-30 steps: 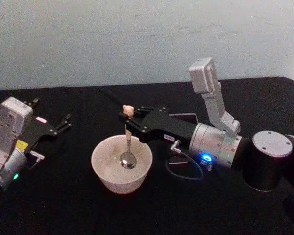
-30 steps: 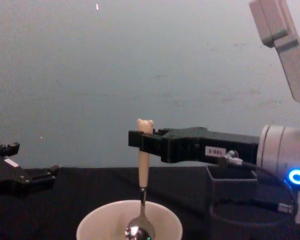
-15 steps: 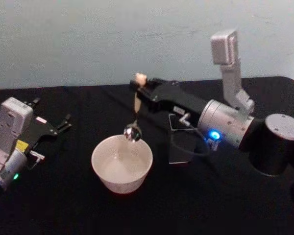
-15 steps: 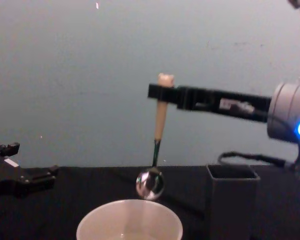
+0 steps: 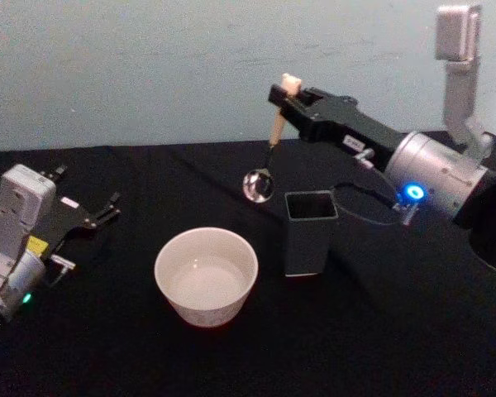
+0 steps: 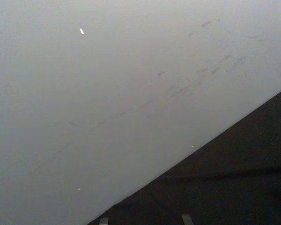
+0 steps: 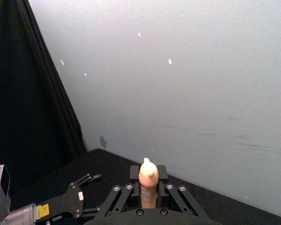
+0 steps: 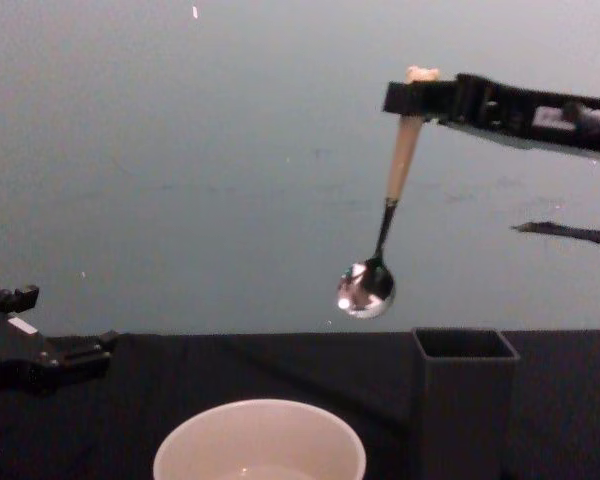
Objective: Pick up the stirring spoon with one hand, stir inside the cup, then place it back in its original position.
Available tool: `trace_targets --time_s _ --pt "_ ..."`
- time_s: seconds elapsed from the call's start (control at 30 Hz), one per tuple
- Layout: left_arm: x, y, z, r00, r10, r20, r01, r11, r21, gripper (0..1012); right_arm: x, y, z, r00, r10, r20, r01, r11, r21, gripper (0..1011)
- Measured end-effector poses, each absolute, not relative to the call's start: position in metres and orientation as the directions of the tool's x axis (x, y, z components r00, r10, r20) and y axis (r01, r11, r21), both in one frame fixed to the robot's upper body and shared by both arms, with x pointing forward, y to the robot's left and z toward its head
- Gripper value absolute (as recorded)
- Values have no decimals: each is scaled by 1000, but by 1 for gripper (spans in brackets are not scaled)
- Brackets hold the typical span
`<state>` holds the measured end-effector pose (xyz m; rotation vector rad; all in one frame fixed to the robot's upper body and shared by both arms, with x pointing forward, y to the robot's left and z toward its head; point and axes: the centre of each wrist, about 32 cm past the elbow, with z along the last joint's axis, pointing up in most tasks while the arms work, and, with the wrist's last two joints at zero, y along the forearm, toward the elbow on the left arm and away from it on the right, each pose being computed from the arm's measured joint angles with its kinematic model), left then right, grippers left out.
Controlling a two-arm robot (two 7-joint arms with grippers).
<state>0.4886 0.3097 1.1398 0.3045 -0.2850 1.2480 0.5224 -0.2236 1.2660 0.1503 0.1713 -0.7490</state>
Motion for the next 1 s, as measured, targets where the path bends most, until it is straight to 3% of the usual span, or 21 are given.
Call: trace_targets --time_s 0.57,1.0 --pt "489 310 1140 292 880 374 -955 287 70 1001 514 -268 1263 671 -714 -197 736 673 69 227" --pt "489 310 1140 292 880 374 -955 287 70 1001 514 -274 1248 659 -726 -198 743 669 23 227"
